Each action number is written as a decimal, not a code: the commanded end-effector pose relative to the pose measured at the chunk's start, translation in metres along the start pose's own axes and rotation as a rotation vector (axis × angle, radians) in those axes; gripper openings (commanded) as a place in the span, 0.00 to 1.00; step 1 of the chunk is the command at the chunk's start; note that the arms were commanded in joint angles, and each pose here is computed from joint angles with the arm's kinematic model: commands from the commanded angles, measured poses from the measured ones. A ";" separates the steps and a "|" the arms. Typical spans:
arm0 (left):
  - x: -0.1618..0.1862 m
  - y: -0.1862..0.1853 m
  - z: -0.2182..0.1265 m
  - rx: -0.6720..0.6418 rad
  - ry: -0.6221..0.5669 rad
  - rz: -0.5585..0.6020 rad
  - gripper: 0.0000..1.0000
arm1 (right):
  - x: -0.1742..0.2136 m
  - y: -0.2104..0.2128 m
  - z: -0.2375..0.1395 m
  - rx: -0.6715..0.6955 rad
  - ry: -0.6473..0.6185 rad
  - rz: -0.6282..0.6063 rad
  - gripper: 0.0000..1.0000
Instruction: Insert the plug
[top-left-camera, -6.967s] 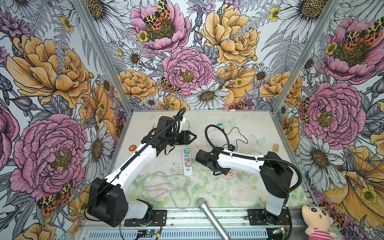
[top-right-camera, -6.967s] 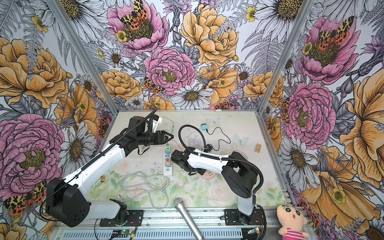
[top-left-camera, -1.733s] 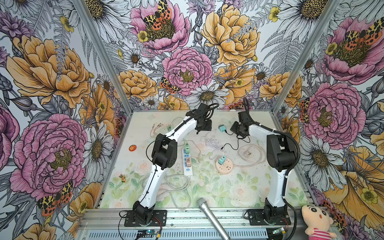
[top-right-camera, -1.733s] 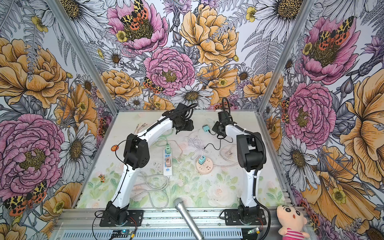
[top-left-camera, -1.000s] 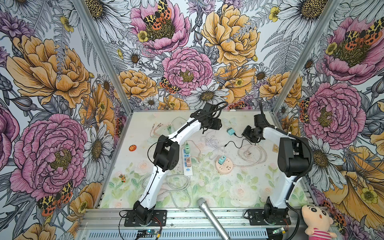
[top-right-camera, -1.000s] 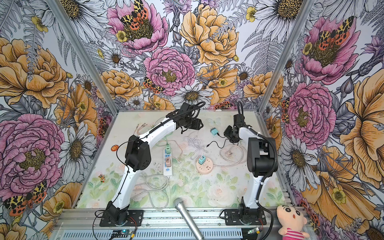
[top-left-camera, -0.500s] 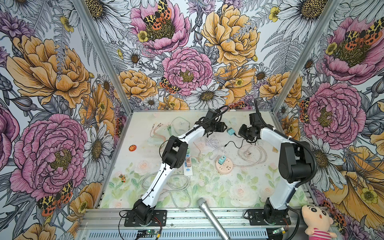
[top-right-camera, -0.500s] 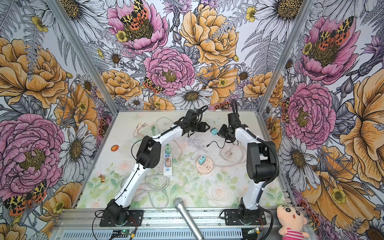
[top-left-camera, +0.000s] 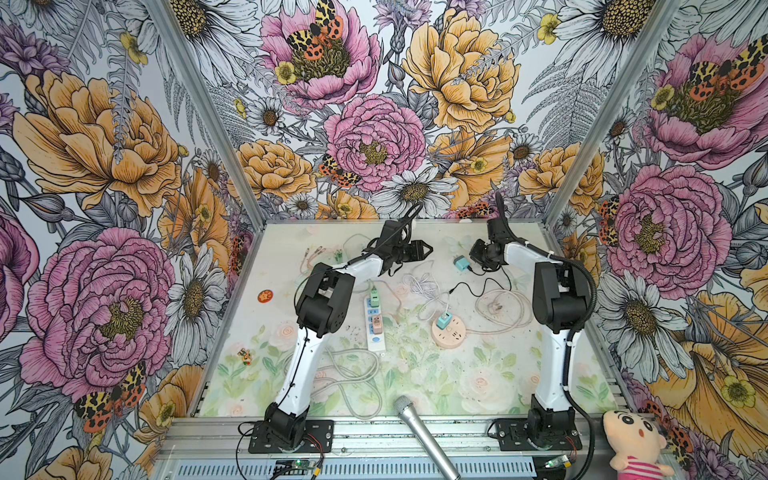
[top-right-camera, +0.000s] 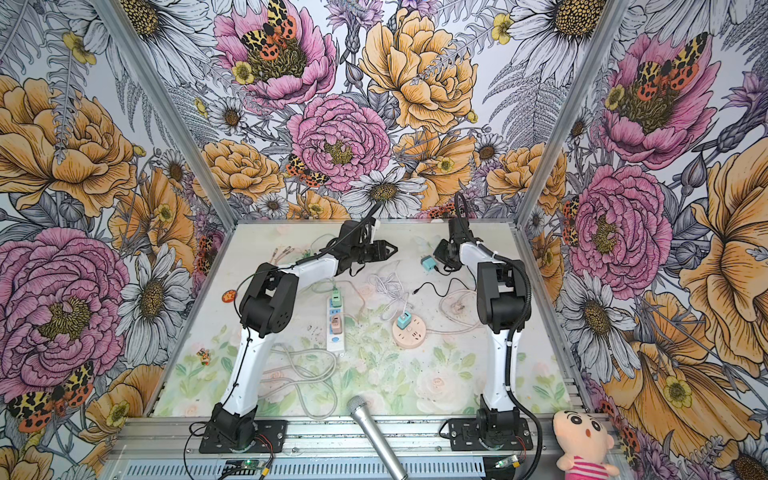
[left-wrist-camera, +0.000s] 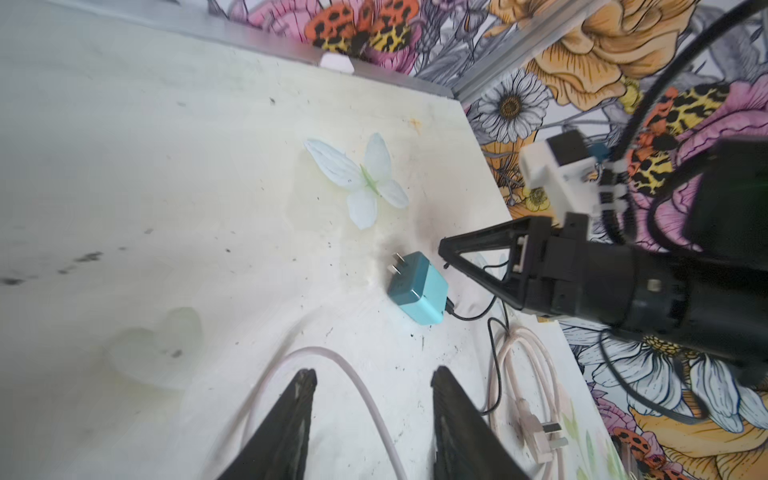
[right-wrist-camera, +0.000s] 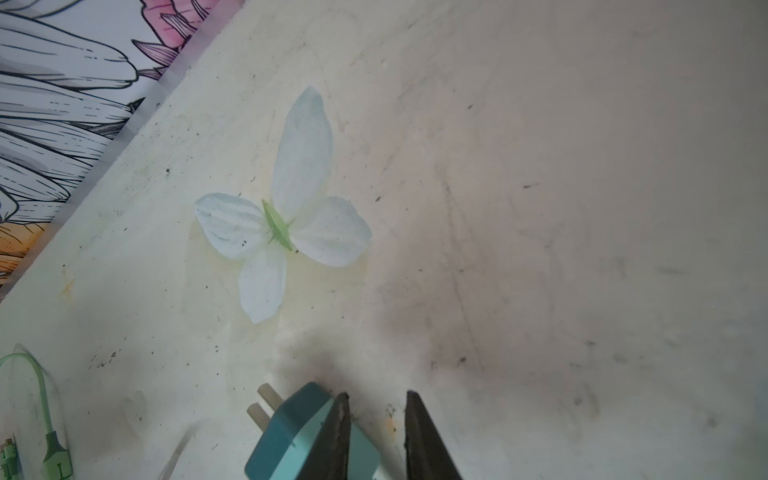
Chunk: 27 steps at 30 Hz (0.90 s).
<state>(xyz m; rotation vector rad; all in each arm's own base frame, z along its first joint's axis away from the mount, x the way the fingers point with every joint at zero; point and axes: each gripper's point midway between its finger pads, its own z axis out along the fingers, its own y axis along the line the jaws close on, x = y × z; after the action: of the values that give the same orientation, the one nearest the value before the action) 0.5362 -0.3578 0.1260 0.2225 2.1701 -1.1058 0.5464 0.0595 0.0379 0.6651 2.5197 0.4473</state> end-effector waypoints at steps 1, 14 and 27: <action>-0.050 -0.041 -0.041 0.065 -0.113 0.099 0.48 | -0.013 0.004 0.009 -0.001 -0.040 0.010 0.25; -0.048 -0.056 -0.068 0.020 -0.095 0.159 0.48 | 0.024 0.022 0.030 -0.029 0.048 -0.039 0.26; -0.016 -0.060 -0.077 -0.025 -0.006 0.196 0.48 | 0.077 0.054 0.016 -0.134 0.165 -0.177 0.26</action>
<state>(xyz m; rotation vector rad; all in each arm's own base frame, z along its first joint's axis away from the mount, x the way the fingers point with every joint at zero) 0.4974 -0.3302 0.1855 0.3245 2.1410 -1.0105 0.5408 0.1277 0.0273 0.4543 2.5648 0.5651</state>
